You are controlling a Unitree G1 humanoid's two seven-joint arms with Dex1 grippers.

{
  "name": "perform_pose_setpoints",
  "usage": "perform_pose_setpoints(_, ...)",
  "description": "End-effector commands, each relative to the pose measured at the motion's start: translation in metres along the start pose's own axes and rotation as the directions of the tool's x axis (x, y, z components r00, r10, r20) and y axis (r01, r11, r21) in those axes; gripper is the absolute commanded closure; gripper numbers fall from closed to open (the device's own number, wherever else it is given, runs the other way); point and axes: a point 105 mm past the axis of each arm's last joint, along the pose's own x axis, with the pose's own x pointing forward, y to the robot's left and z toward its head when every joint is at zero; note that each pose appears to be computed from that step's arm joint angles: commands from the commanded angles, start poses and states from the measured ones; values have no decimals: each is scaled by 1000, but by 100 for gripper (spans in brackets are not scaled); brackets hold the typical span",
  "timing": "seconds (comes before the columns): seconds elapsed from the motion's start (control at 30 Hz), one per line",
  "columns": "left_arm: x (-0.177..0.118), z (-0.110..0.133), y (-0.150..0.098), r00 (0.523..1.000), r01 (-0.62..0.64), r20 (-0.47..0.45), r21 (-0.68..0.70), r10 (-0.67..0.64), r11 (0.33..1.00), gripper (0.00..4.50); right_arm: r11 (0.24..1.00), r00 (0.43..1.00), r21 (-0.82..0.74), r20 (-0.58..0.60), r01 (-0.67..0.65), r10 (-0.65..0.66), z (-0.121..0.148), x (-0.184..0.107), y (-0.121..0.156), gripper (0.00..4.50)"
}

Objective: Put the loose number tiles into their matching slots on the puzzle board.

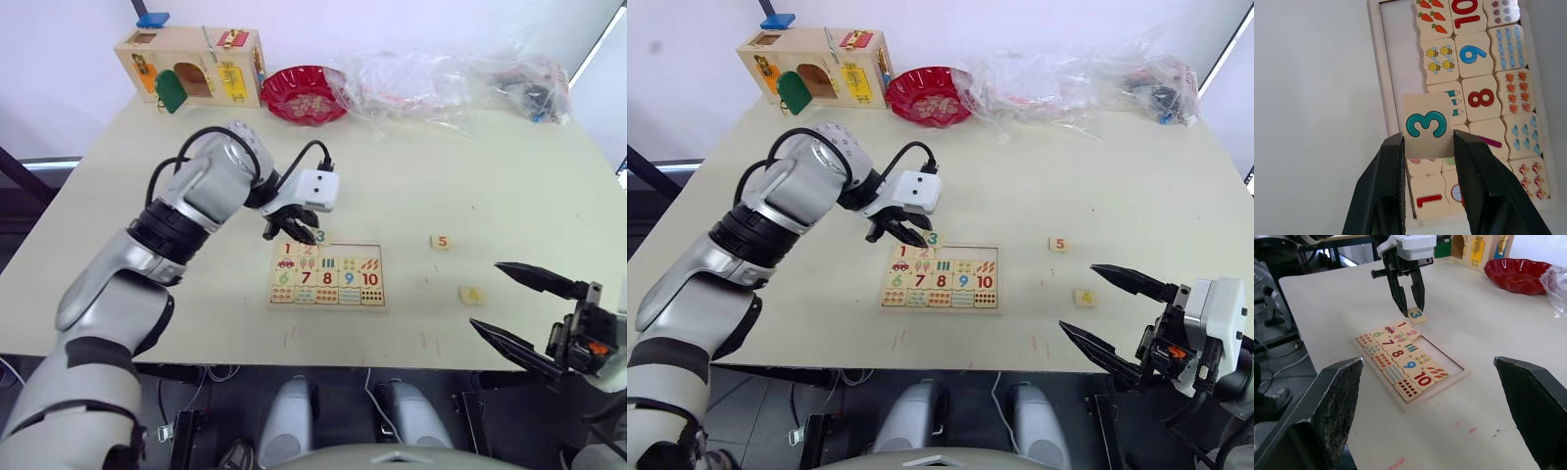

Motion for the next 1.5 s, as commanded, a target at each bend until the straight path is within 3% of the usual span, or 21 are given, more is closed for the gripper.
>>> perform_pose_setpoints(0.03,-1,7,6,999,-19,-31,34,20,999,348,998,1000,-56,25,3,-2,8,1,2,0)
perform_pose_setpoints(0.33,18,5,11,997,-28,-66,2,28,1000,348,997,999,-75,32,19,-17,8,5,1,0)
perform_pose_setpoints(1.5,36,1,8,995,-35,-95,-23,32,999,348,997,999,-66,21,28,-27,2,6,1,0)
